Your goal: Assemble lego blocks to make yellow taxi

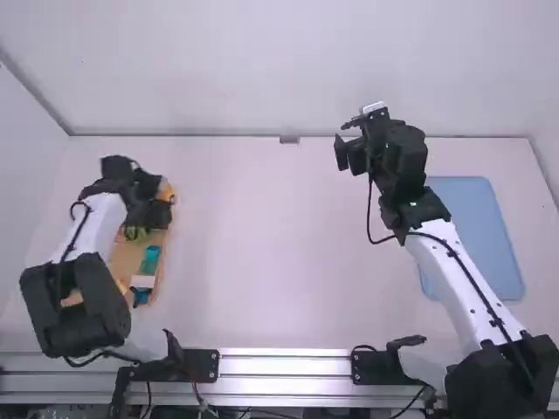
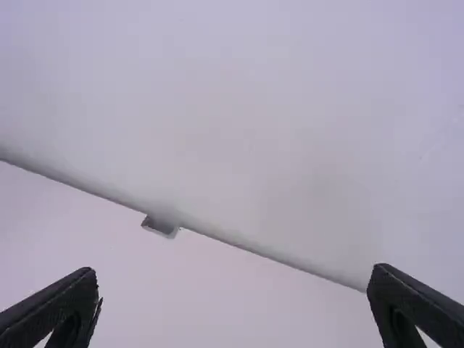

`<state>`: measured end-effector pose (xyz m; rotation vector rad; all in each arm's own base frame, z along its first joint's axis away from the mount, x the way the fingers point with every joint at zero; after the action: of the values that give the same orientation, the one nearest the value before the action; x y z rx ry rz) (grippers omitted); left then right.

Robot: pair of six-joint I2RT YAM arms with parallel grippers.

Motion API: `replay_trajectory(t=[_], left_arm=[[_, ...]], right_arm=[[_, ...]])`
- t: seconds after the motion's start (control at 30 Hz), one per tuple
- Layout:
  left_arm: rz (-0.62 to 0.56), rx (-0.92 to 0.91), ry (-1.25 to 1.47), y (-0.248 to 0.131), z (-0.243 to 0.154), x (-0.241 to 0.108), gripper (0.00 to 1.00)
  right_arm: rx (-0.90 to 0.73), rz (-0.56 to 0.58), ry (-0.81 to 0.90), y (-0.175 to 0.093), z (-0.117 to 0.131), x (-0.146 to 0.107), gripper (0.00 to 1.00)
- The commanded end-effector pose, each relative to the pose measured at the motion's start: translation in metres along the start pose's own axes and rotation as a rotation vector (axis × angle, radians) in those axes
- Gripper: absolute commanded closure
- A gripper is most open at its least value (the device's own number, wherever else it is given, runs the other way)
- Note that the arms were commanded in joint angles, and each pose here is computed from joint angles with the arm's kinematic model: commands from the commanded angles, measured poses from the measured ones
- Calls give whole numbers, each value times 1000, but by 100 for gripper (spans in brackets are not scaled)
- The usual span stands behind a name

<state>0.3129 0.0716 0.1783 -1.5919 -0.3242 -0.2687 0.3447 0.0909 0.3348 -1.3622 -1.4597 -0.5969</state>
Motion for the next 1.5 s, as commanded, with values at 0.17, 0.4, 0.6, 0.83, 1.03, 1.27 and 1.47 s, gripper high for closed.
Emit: replay_trajectory(t=[0.17, 0.4, 0.6, 0.83, 1.03, 1.27, 1.47], left_arm=[[13, -179, 652, 14, -129, 16, 62], [87, -215, 1103, 41, -208, -5, 62], [153, -244, 1350, 69, -249, -33, 62], [158, -285, 1377, 83, -265, -44, 57], [166, -300, 1369, 86, -266, -45, 42], [165, -305, 1370, 86, -266, -45, 9], [81, -284, 1346, 76, -270, -34, 1]], right_arm=[[-13, -32, -3, -2, -5, 14, 2], [-13, -32, -40, -2, -5, 14, 2], [-13, -31, -36, -2, -5, 14, 1], [-3, -15, -37, -2, -3, 12, 1], [-10, -9, -34, -2, -6, 10, 1], [-8, -10, -35, -2, -5, 10, 2], [-6, -11, -36, -2, -5, 10, 2]])
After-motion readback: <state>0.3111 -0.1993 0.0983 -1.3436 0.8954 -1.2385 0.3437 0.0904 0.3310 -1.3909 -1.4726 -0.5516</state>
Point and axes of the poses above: each hand's point on the last joint's axis, 136 mm out from that joint toward the fingers, its own y axis out along the fingers, its own z axis along the line the jaws close on, x = y × z, the point moved 9 cm from there along -y, back along the fingers, and after that the axes turned 10 degrees about -y, right-handed, at the moved point
